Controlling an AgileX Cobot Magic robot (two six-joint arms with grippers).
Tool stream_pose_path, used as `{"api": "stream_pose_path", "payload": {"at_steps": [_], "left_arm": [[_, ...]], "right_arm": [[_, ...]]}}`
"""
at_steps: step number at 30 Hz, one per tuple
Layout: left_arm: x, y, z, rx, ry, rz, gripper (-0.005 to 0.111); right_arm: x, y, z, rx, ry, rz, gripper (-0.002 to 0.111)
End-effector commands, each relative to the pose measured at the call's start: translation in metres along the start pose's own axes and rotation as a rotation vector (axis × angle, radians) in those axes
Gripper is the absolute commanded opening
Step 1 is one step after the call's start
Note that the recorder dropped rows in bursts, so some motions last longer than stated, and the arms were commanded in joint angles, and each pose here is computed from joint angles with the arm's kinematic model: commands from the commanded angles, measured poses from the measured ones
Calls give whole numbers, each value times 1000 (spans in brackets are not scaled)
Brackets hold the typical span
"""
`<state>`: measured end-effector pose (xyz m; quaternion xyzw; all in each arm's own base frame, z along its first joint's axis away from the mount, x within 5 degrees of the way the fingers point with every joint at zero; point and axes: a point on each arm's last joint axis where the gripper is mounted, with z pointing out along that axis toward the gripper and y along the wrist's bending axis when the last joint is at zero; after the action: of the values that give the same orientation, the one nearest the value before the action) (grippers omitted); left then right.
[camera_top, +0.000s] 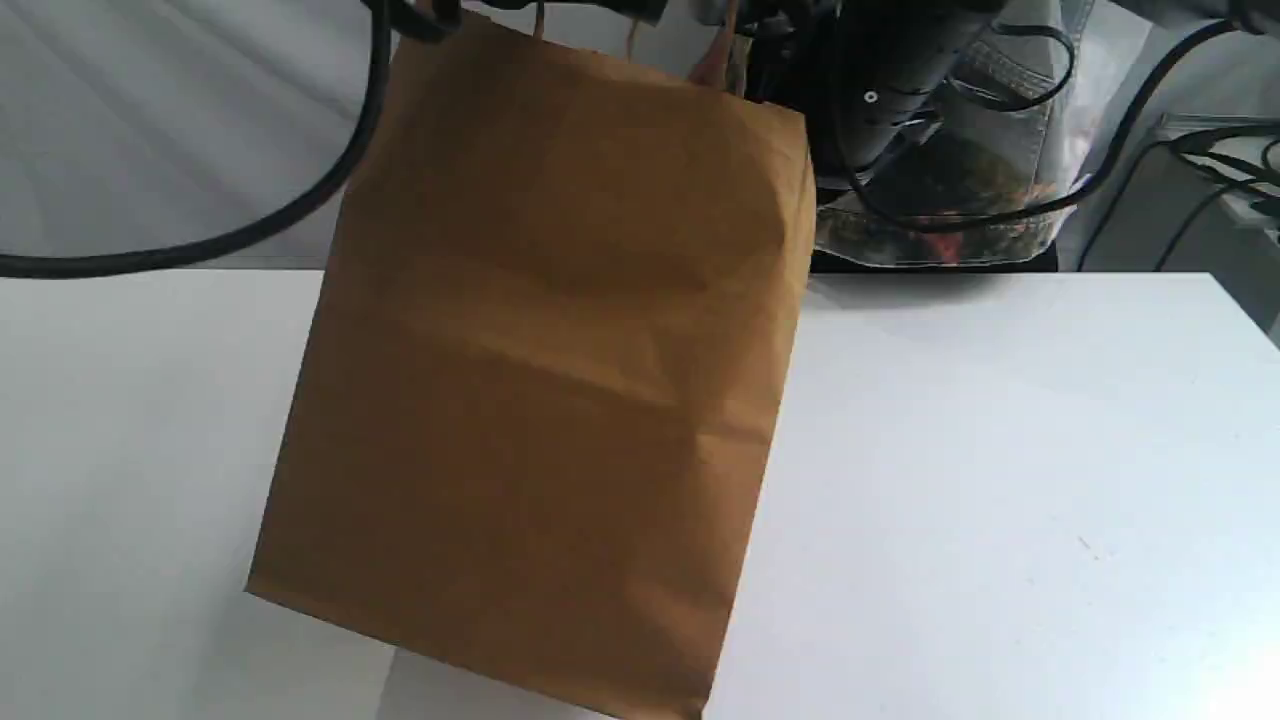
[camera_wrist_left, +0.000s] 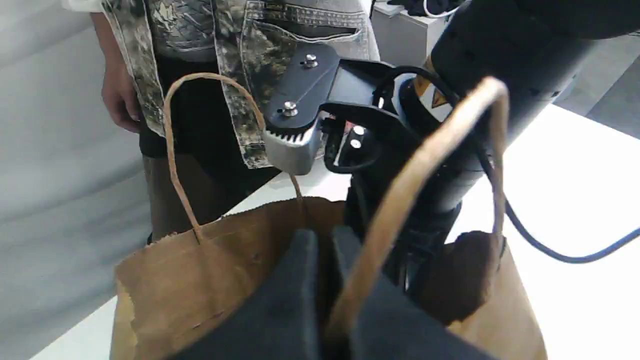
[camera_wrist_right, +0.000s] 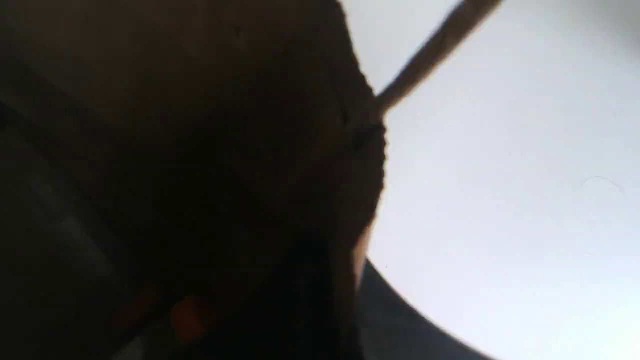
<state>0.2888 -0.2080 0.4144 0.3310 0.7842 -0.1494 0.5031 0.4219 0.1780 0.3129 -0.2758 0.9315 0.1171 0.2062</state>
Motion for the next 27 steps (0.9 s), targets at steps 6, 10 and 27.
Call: {"api": "stream_pose_path", "payload": {"at_steps": [6,10,27], "left_arm": [[21,-2,6,-4,18,-89,0],[32,-5,-3,-26,-79,-97,0],[96,-11,-15,-64,-120,-158,0]], "right_arm": [[-9,-8,0,77,-100,-39,0],[-14,-9,-1,90,-150,-41,0],[-31,-3,7,27,-329,-40,0]]}}
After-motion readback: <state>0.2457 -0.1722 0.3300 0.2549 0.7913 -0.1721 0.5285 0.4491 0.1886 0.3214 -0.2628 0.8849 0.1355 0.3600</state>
